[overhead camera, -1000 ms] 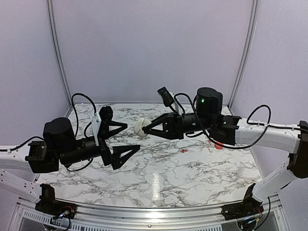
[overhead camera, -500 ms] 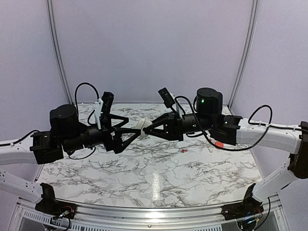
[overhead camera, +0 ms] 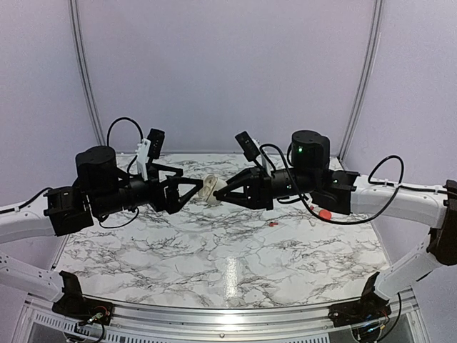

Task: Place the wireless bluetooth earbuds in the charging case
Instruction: Open the charging case, then pass from the right arm to the left

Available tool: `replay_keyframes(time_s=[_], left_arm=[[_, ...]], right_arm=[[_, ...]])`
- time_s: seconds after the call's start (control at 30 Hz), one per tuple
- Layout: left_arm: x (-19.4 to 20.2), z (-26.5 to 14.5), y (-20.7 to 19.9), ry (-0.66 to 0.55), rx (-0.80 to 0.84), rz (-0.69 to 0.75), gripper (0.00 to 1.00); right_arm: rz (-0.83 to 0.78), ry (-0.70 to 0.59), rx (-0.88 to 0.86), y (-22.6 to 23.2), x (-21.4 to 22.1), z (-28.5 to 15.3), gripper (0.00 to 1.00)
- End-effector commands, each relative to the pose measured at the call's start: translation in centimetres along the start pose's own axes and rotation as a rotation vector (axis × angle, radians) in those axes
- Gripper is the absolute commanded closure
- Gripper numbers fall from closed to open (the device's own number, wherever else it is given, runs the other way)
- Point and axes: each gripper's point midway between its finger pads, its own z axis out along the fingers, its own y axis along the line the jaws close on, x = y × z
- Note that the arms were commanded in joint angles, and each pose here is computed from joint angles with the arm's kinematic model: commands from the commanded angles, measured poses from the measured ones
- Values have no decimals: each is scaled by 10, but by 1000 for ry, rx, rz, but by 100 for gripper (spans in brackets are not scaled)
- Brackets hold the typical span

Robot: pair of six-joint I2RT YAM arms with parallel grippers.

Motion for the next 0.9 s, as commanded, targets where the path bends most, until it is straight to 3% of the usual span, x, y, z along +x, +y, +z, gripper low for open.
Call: replay_keyframes(time_s=[0.0,0.27,0.53,0.67,0.87], left_arm=[[-8,-8,22,-42,-79,-27,1],[-24,-38,21,-161,-71,50,1],[-29,-75,-26,-392,241,134,1],[-37,-66,-47,-410,346,153,20],[-50,-66,-62,-499,414,137,36]], right_arm=[[-53,-5,-93,22,-13,0,100],[-69,-69,-88,25,-25,-5,100],[-119,-270,-92,33,-67,-13,100],[-147,-349,-141,41,-90,-6,100],[-169,-380,-189,53,-96,4,100]])
